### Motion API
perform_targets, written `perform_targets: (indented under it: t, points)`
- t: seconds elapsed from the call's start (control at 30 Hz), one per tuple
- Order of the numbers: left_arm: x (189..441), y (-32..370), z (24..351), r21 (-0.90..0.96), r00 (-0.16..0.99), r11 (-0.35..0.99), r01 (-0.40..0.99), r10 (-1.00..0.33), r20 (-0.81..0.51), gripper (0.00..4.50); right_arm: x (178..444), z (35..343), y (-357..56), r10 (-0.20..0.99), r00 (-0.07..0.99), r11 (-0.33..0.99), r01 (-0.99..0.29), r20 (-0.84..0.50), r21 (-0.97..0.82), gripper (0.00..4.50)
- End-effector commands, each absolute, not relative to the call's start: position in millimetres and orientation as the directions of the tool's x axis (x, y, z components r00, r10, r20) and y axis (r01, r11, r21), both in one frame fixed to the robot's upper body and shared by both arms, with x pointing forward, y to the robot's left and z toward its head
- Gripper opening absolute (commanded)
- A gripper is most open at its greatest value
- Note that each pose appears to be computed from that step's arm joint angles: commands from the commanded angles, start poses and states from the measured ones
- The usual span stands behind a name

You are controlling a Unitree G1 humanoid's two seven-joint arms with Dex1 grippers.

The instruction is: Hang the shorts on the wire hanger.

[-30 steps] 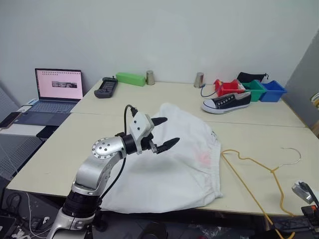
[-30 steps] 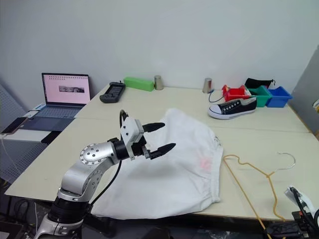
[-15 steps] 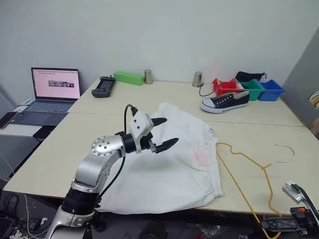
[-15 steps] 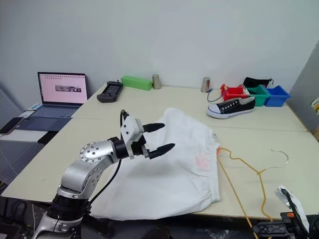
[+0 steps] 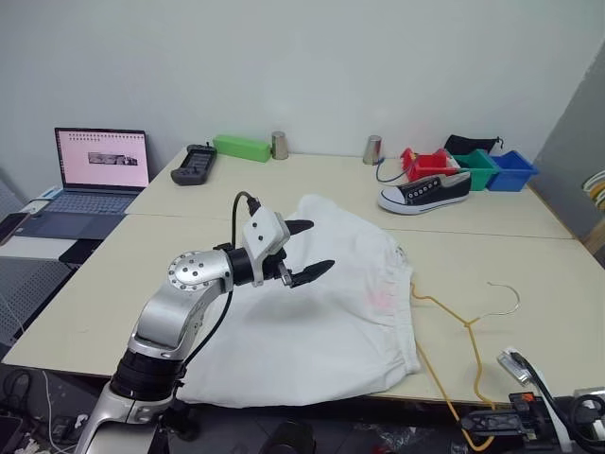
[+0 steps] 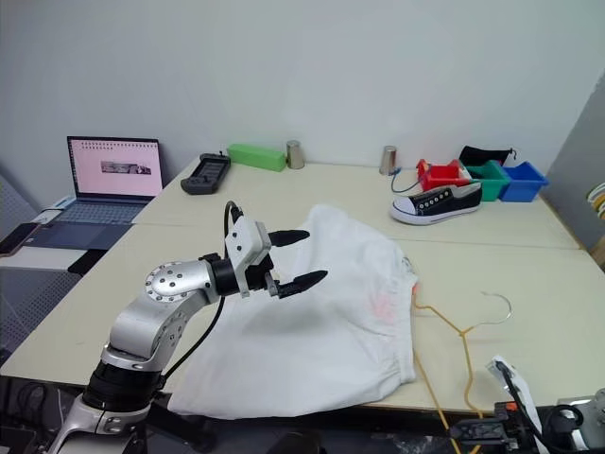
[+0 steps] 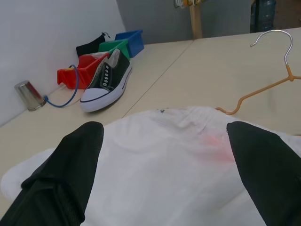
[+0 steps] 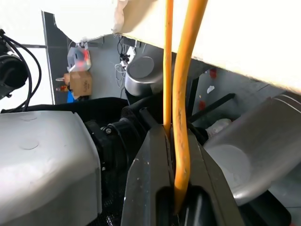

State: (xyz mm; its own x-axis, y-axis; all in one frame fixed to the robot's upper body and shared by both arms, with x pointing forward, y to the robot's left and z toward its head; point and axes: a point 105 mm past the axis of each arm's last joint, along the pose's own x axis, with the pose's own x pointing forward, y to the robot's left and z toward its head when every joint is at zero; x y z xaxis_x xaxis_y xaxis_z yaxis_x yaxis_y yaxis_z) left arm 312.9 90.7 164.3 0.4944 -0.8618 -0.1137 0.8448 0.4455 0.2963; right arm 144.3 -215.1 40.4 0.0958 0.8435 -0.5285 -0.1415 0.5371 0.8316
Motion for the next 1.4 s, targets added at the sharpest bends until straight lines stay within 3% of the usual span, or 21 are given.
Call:
perform_targets:
  t: [0.03, 0.23, 0.53, 0.93, 1.3, 1.4]
  points:
    - [314.9, 90.8, 179.0, 0.356, 0.490, 0.433, 0.828, -0.868, -0.083, 4.46, 162.4, 48.8, -204.1, 0.874, 0.117, 0.485, -0.197, -0.471, 0.852, 0.00]
    - [316.8, 92.8, 185.4, 0.380, 0.493, 0.432, 0.818, -0.867, -0.076, 4.46, 191.2, 50.6, -182.0, 0.918, 0.146, 0.389, -0.145, -0.369, 0.910, 0.00]
    - [314.5, 97.7, 184.1, 0.398, 0.504, 0.434, 0.808, -0.860, -0.085, 4.46, 184.7, 40.5, -179.3, 0.937, 0.120, 0.333, -0.020, -0.328, 0.943, 0.00]
    - [317.1, 96.5, 185.9, 0.407, 0.504, 0.434, 0.804, -0.860, -0.078, 4.46, 236.4, 47.5, -188.6, 0.908, 0.305, 0.282, 0.060, -0.286, 0.958, 0.00]
    - [320.4, 92.1, 187.8, 0.411, 0.488, 0.420, 0.809, -0.870, -0.072, 4.46, 268.0, 82.0, -191.3, 0.880, 0.356, 0.371, -0.098, -0.316, 0.923, 0.00]
    - [320.9, 95.2, 190.1, 0.413, 0.478, 0.407, 0.815, -0.874, -0.082, 4.46, 280.8, 110.8, -182.2, 0.805, 0.366, 0.590, -0.423, -0.466, 0.687, 0.00]
